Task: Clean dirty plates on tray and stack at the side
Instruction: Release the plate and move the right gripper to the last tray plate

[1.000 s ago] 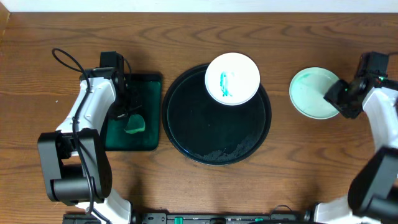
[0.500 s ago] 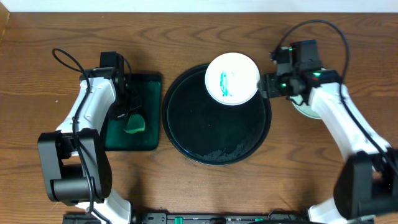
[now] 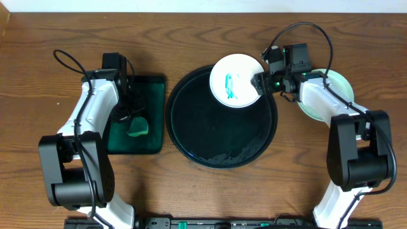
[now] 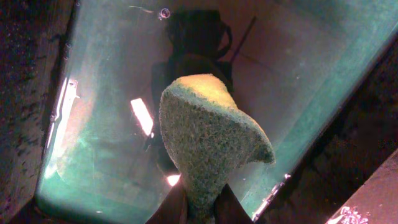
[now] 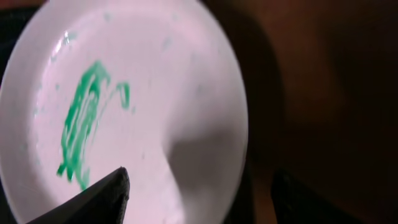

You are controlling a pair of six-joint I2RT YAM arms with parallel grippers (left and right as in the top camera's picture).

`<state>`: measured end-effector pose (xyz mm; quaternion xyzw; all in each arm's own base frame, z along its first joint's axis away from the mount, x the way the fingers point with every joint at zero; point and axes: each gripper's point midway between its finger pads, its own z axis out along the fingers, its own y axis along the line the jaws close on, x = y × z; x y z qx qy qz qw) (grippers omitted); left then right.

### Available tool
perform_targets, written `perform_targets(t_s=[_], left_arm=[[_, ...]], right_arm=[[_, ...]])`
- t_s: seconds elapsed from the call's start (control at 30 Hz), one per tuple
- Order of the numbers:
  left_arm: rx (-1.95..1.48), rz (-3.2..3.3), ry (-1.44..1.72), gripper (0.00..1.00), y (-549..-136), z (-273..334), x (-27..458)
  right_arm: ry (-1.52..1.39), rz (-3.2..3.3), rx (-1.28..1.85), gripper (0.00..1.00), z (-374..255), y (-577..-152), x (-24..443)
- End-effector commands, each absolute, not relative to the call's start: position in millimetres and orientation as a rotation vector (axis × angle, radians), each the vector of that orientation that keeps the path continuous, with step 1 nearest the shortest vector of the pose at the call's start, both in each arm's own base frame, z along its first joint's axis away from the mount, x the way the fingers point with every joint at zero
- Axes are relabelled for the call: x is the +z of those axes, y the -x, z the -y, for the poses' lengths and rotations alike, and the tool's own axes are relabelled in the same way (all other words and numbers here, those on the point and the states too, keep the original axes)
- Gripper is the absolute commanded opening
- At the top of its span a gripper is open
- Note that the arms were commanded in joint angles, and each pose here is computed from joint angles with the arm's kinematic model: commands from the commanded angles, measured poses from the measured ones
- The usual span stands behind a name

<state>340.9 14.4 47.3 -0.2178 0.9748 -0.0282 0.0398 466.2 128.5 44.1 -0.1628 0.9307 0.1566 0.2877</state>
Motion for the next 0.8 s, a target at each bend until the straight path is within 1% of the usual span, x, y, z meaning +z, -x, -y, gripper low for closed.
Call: perform_targets(t_s=[0.0,0.07,0.17,0.2,0.23,0.37,0.5,0.6,0.77], left_arm=[[-0.084,-2.987,0.678,0.07,-340.6,-15.3,48.4],[-0.084,-2.987,0.678,0.07,-340.6,-15.3,48.4],[-0.084,-2.987,0.678,0.08,-340.6,-15.3,48.4],[-0.084,-2.987,0.678,0.07,-340.6,-15.3,48.4],[-0.084,-2.987,0.678,0.07,-340.7,-15.3,48.4],[-0.084,-2.987,0.678,0.08,-340.7,-15.3,48.4],[-0.084,-2.987,0.678,0.07,-340.6,-15.3,48.4],[-0.084,-2.987,0.678,0.07,-340.6,-15.3,48.4],[-0.084,-2.987,0.678,0.08,-340.7,-15.3,48.4]], right_arm=[[0.479,-2.447,0.435,0.69,-135.5,-473.9,39.7],[0.479,-2.434,0.434,0.68,-136.3,-478.3,35.3],[0.467,-2.425,0.438,0.59,-137.6,-483.8,26.9],[0.459,-2.428,0.441,0.53,-137.8,-484.4,24.0],[0.450,-2.430,0.445,0.49,-138.0,-484.8,22.9],[0.429,-2.430,0.455,0.36,-140.8,-485.8,22.5],[0.402,-2.426,0.469,0.20,-145.3,-487.0,24.3],[0.384,-2.432,0.476,0.02,-147.1,-486.6,24.3],[0.316,-2.456,0.496,0.01,-146.1,-483.8,28.3]])
